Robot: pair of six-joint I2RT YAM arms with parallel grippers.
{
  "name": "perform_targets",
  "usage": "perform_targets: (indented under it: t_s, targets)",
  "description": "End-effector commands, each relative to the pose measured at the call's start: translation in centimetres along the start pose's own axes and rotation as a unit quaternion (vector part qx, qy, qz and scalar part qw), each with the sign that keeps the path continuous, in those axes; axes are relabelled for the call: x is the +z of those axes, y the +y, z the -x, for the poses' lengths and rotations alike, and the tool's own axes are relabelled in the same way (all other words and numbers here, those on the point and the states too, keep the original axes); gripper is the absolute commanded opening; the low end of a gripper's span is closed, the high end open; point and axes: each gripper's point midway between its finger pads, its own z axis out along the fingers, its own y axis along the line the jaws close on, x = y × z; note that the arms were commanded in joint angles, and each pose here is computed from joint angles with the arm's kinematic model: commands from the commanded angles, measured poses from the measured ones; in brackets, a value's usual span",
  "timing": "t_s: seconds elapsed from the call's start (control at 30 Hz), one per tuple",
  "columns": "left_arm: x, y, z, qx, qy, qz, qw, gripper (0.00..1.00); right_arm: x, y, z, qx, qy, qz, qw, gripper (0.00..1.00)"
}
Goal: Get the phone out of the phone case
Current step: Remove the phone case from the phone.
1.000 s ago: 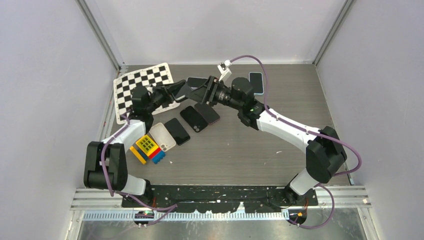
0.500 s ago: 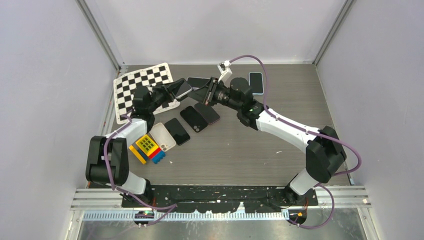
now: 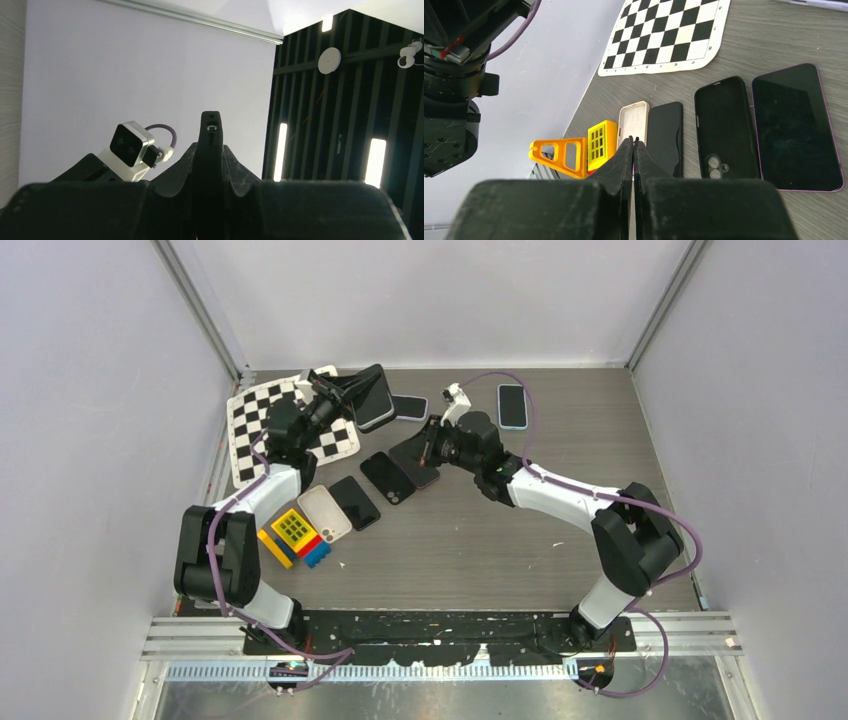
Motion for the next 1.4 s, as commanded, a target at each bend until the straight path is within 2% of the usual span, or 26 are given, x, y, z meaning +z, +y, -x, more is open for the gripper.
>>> perform_targets:
  t_s: [0.0, 0.1, 0.17, 0.23, 0.37, 0.67, 0.87, 1.13, 1.27, 1.37]
  targets:
    - [-1.0, -4.6, -2.1, -0.024, 0.032, -0.069, 0.997, 0.0, -1.2, 4.3, 4.2, -0.035, -0.059, 0.061, 0.996, 0.11]
    - [-1.2, -3.9, -1.5, -0.036, 0.02, -0.069, 0.997, 0.0, -2.5, 6.7, 5.1, -0.052, -0.081, 0.116, 0.989, 0.37]
    - [-1.2, -3.5, -1.1, -0.042, 0.013, -0.067, 0.997, 0.0, -3.7, 8.6, 5.6, -0.061, -0.095, 0.163, 0.98, 0.48]
    - [-1.1, -3.3, -0.9, -0.045, 0.009, -0.066, 0.997, 0.0, -5.1, 10.9, 5.8, -0.07, -0.1, 0.22, 0.968, 0.53]
    - [-1.1, -3.0, -0.5, -0.05, 0.004, -0.064, 0.997, 0.0, -7.9, 13.8, 7.6, -0.067, -0.142, 0.271, 0.95, 0.58]
    - [-1.2, -2.6, -0.3, -0.052, -0.005, -0.059, 0.997, 0.0, -8.1, 14.8, 9.7, -0.039, -0.166, 0.271, 0.947, 0.65]
    - [-1.3, -2.6, -0.5, -0.049, -0.007, -0.056, 0.997, 0.0, -6.8, 14.0, 9.5, -0.03, -0.154, 0.249, 0.956, 0.57]
    - [-1.3, -2.8, -0.9, -0.041, -0.009, -0.053, 0.998, 0.0, -5.8, 13.4, 9.2, -0.018, -0.138, 0.234, 0.962, 0.29]
    - [-1.3, -3.0, -1.3, -0.039, -0.004, -0.055, 0.998, 0.0, -4.9, 11.8, 9.1, -0.005, -0.134, 0.189, 0.973, 0.18]
    - [-1.3, -3.5, -1.9, -0.024, 0.001, -0.06, 0.998, 0.0, -4.0, 9.7, 9.1, 0.014, -0.129, 0.13, 0.983, 0.16]
